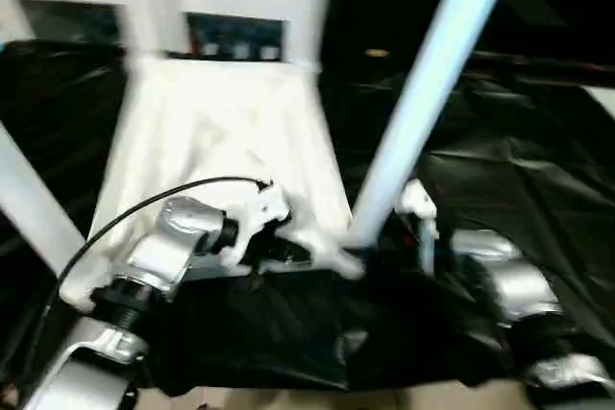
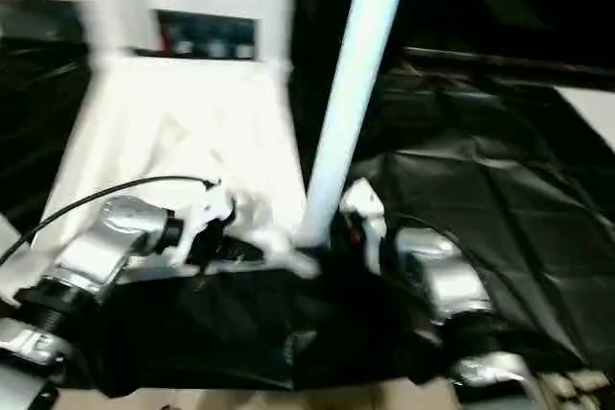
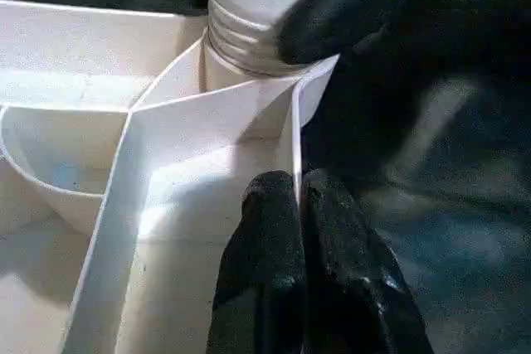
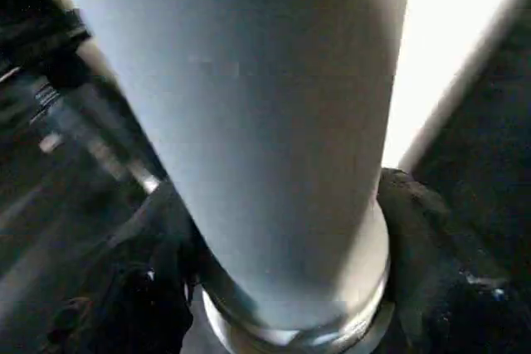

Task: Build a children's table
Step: Rotate leg to tighten

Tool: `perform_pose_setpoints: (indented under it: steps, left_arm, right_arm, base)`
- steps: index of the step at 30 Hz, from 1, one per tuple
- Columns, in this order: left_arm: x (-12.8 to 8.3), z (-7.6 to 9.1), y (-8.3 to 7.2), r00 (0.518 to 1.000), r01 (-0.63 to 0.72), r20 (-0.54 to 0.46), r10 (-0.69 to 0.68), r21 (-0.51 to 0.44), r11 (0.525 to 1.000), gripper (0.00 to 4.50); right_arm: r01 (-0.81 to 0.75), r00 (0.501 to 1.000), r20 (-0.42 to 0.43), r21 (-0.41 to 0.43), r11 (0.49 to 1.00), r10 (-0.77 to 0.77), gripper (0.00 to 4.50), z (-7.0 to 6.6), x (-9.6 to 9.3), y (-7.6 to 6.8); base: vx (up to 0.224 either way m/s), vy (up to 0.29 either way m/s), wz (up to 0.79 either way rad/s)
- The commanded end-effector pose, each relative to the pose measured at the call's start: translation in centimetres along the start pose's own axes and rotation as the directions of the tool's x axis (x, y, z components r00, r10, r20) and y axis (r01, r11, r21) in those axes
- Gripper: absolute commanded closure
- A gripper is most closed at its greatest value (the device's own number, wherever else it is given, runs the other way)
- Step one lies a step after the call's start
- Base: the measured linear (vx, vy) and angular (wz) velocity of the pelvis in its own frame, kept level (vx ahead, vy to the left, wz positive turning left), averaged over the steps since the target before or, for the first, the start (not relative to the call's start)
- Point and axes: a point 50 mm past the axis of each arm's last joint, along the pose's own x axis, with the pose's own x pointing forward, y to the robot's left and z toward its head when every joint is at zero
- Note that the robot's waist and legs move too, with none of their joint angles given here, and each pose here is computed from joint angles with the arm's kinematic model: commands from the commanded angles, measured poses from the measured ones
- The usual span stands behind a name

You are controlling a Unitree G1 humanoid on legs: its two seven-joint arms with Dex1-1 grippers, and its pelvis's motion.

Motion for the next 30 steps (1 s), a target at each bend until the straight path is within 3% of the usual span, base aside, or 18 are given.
perform_pose_setpoints:
  steps: [1, 6, 8, 11, 16, 20, 23, 30]
  left_arm:
    - [2.1, 1.0, -1.0, 0.999, -0.025, 0.047, 0.026, -0.029, 0.999, 4.50]
    - [3.6, 1.7, -1.3, 0.994, -0.100, 0.044, 0.104, -0.077, 0.992, 4.50]
    - [4.0, 2.1, -1.5, 0.992, -0.110, 0.051, 0.115, -0.091, 0.990, 4.50]
    - [4.1, 2.2, -1.6, 0.993, -0.099, 0.058, 0.104, -0.090, 0.991, 4.50]
    - [3.1, 1.9, -1.4, 0.998, -0.037, 0.047, 0.040, -0.056, 0.998, 4.50]
    - [2.2, 1.7, -1.2, 0.999, 0.032, 0.040, -0.031, -0.019, 0.999, 4.50]
    - [1.1, 1.3, -0.9, 0.993, 0.115, 0.017, -0.115, 0.023, 0.993, 4.50]
    - [0.2, 1.2, -0.9, 0.977, 0.211, 0.006, -0.211, 0.042, 0.977, 4.50]
  right_arm:
    - [0.094, 0.996, -0.007, 0.052, 0.994, -0.093, 1.78, -0.5, 2.0, 0.5]
    - [0.190, 0.982, -0.015, 0.080, 0.978, -0.190, 1.78, -0.5, 4.1, 1.0]
    - [0.176, 0.984, 0.007, 0.078, 0.981, -0.177, 1.08, -0.1, 4.9, 1.5]
    - [0.120, 0.992, 0.028, 0.054, 0.991, -0.122, 0.87, 0.5, 5.0, 1.8]
    - [-0.016, 1.000, -0.009, -0.061, 0.998, 0.016, 0.63, 0.7, 3.3, 1.4]
    - [-0.160, 0.987, -0.034, -0.098, 0.982, 0.158, 0.63, 0.9, 1.5, 1.4]
    - [-0.297, 0.954, -0.084, -0.112, 0.948, 0.288, 0.63, 0.8, -0.4, 1.4]
    - [-0.423, 0.900, -0.157, -0.089, 0.902, 0.406, 0.63, 0.2, -2.2, 1.6]
  base:
    - [0.000, 0.000, 0.00]
    - [0.000, 0.000, 0.00]
    - [0.000, 0.000, 0.00]
    - [0.000, 0.000, 0.00]
    - [0.000, 0.000, 0.00]
    - [0.000, 0.000, 0.00]
    - [0.000, 0.000, 0.00]
    - [0.000, 0.000, 0.00]
